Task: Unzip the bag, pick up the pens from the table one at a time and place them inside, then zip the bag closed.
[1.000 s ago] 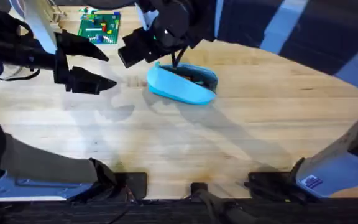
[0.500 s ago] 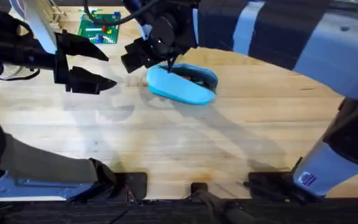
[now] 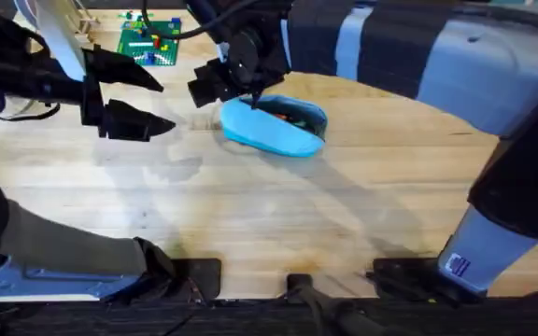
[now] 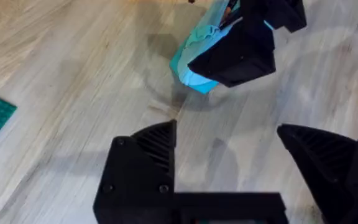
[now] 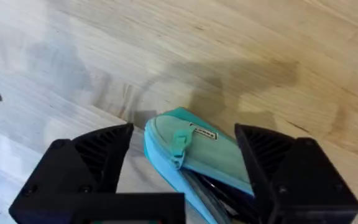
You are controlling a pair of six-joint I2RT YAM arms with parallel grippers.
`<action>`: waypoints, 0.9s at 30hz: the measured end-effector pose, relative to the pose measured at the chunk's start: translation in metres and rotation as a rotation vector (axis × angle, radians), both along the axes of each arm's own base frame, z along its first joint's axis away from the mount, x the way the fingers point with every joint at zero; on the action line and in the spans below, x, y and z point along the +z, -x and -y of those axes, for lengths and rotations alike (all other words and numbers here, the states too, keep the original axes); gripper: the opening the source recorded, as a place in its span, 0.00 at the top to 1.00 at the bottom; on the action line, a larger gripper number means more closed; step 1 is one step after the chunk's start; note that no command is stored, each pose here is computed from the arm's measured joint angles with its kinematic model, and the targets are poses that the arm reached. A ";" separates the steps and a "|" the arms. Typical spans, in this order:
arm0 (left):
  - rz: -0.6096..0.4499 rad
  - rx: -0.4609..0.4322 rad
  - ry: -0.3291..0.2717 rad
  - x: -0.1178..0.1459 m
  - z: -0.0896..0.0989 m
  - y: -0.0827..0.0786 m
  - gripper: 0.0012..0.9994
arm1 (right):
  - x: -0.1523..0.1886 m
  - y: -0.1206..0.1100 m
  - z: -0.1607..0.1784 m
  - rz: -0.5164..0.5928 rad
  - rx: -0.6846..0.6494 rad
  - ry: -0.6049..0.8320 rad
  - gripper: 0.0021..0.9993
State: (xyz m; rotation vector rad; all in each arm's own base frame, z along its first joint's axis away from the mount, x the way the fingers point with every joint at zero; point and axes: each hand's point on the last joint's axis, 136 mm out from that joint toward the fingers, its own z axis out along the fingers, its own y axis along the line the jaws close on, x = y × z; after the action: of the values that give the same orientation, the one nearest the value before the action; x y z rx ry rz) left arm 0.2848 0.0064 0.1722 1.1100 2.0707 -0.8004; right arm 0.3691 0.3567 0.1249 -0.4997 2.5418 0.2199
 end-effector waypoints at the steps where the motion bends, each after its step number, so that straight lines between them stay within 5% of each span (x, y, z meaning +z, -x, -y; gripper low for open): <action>1: 0.000 0.000 0.000 0.000 0.000 0.000 0.01 | 0.000 0.000 0.000 0.000 -0.001 -0.001 0.01; 18: 0.000 0.000 0.000 0.000 0.000 0.000 0.01 | -0.012 0.003 0.003 -0.044 -0.060 -0.004 0.09; 27: 0.000 0.000 0.000 0.000 0.000 0.000 0.01 | -0.013 0.002 0.003 -0.046 -0.064 -0.004 0.29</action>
State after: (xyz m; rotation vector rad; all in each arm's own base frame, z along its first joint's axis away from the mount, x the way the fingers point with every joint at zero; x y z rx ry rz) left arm 0.2848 0.0063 0.1722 1.1100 2.0707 -0.8003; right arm 0.3666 0.3540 0.1115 -0.4155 2.5967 0.2157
